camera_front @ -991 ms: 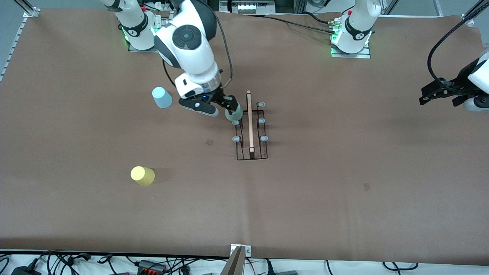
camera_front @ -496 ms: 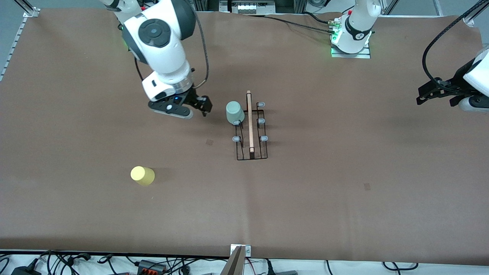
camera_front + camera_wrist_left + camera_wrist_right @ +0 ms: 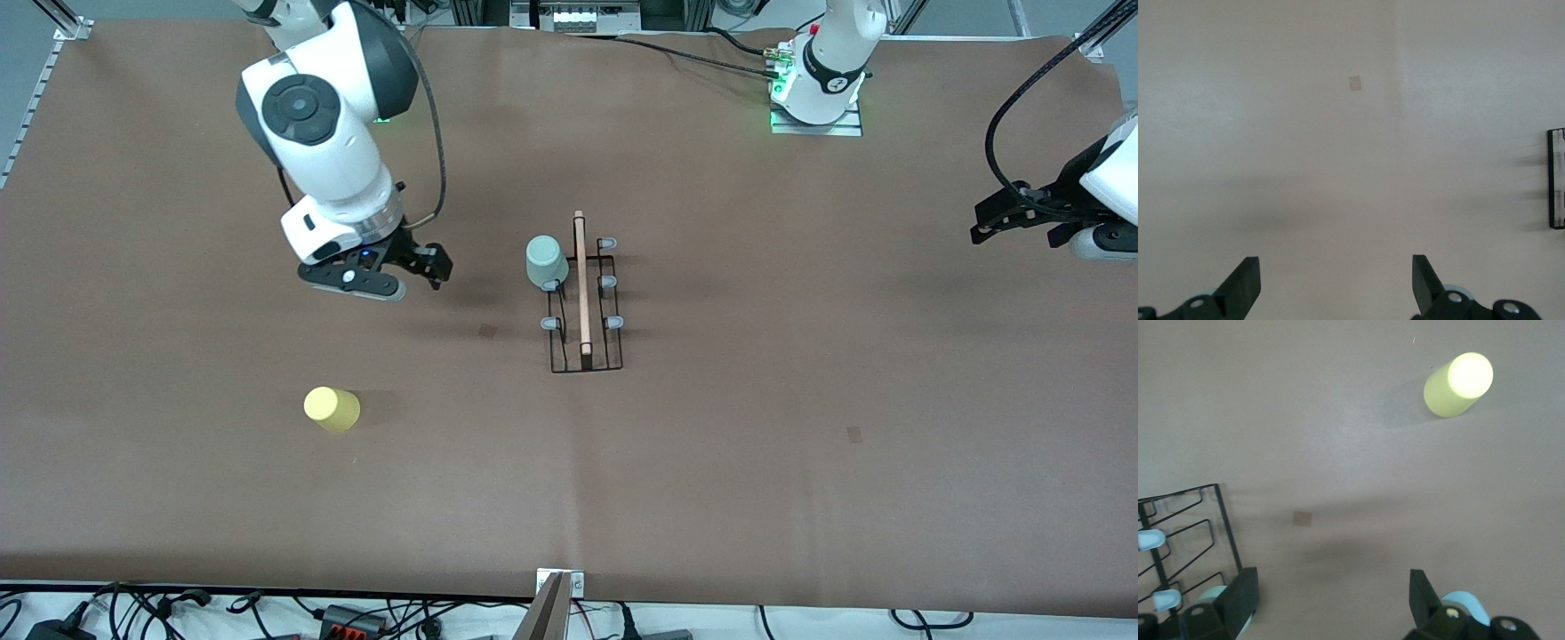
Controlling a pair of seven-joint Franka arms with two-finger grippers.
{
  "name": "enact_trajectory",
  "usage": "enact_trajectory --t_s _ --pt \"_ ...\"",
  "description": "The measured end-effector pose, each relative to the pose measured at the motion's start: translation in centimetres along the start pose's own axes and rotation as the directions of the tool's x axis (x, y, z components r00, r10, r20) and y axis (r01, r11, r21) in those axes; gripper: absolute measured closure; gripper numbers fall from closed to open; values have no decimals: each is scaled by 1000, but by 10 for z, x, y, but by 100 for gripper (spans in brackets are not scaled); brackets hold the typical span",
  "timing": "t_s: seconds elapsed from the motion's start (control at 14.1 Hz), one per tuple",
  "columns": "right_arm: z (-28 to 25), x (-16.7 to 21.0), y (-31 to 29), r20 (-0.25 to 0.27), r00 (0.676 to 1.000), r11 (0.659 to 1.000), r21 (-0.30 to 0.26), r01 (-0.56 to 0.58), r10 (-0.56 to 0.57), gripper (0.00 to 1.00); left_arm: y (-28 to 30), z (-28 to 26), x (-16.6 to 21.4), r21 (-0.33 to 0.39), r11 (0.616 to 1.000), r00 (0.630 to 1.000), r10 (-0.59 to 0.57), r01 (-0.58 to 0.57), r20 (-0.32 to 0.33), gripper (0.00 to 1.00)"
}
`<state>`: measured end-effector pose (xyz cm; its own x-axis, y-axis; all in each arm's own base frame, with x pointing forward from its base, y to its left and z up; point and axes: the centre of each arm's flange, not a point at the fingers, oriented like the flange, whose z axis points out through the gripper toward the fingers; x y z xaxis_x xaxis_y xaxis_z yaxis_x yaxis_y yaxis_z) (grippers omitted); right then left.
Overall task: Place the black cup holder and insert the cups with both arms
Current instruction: 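Open the right gripper and draw it back from the teal cup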
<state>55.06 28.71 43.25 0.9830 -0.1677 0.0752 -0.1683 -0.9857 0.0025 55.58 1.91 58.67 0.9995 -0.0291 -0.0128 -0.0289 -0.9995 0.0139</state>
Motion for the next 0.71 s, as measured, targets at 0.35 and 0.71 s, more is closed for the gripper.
enact_trajectory --t_s 0.35,0.71 --pt "20 6 8 39 998 999 -19 48 -48 0 3 0 0 0 1000 1000 5 -5 4 0" --pt "38 6 6 71 994 996 -23 89 -87 0 3 0 0 0 1000 1000 5 -5 4 0"
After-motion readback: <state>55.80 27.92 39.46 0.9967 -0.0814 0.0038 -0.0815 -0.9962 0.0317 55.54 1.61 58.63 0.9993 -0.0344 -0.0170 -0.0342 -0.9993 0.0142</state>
